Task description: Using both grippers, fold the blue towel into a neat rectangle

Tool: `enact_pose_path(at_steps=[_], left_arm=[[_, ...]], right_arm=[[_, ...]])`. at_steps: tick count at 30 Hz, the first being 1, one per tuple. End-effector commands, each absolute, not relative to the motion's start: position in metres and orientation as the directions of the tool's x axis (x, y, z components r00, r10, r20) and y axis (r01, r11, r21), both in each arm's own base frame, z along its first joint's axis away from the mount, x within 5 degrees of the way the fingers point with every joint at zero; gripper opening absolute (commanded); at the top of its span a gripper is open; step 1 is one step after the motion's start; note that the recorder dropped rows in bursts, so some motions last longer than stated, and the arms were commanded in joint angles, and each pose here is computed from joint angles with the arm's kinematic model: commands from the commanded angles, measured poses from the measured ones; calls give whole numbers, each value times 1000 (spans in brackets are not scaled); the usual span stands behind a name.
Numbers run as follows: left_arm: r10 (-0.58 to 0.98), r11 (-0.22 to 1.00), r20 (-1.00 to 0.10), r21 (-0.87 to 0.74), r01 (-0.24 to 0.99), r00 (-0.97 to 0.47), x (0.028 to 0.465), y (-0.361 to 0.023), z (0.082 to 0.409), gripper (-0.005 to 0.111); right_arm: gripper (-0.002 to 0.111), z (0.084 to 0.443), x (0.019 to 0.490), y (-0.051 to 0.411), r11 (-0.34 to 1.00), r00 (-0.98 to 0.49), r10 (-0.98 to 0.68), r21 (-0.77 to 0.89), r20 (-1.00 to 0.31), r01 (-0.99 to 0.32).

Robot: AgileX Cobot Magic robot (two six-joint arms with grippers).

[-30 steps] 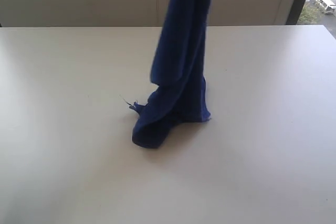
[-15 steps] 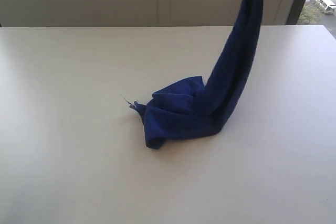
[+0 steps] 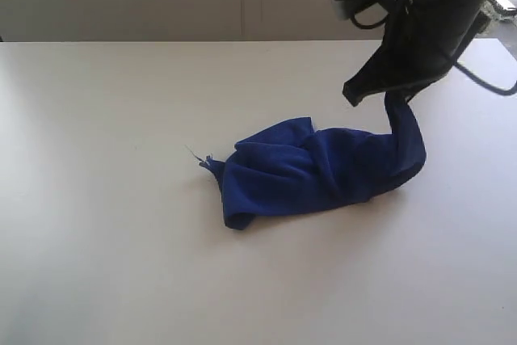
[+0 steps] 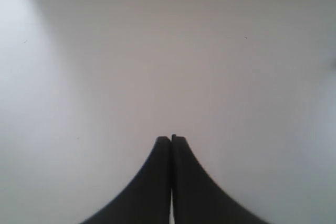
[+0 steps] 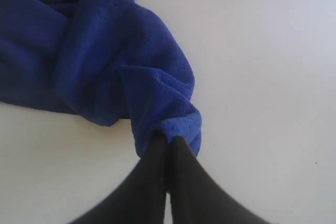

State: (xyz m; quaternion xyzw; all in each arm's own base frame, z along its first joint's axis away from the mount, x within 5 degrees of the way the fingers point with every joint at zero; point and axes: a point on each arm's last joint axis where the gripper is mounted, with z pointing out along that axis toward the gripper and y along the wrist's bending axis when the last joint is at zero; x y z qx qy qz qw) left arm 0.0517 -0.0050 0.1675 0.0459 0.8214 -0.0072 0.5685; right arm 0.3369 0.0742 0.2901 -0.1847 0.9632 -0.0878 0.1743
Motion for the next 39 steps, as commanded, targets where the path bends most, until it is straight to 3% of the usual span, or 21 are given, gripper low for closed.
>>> enact_pose_path(at_steps=[1,9,11,14,17,26,39], left_arm=[[67,996,-935,41,82,-348,52,-5,167,0],[67,996,-935,41,82,-348,52,-5,167,0],[67,996,-935,41,82,-348,52,-5,167,0],[67,996,-935,41,82,-348,52,-5,167,0],[67,996,-935,41,82,-348,52,-5,167,0],[67,996,-935,41,82,-348,52,-5,167,0],[67,996,-935,41,82,-348,52,-5,167,0]], right_arm=[[3,268,337,71,923,-879,-364,-246,-308,-296],[21,234,339,75,921,-886,-375,-217,-274,-323],[31,228,340,78,931,-892,-359,-181,-274,-319],[55,227,340,82,936,-893,-349,-141,-284,-321],[68,233,340,87,933,-882,-359,-101,-305,-344],[68,241,351,130,827,-771,-372,193,-517,-528],[65,205,393,183,775,-708,-445,162,-548,-611]])
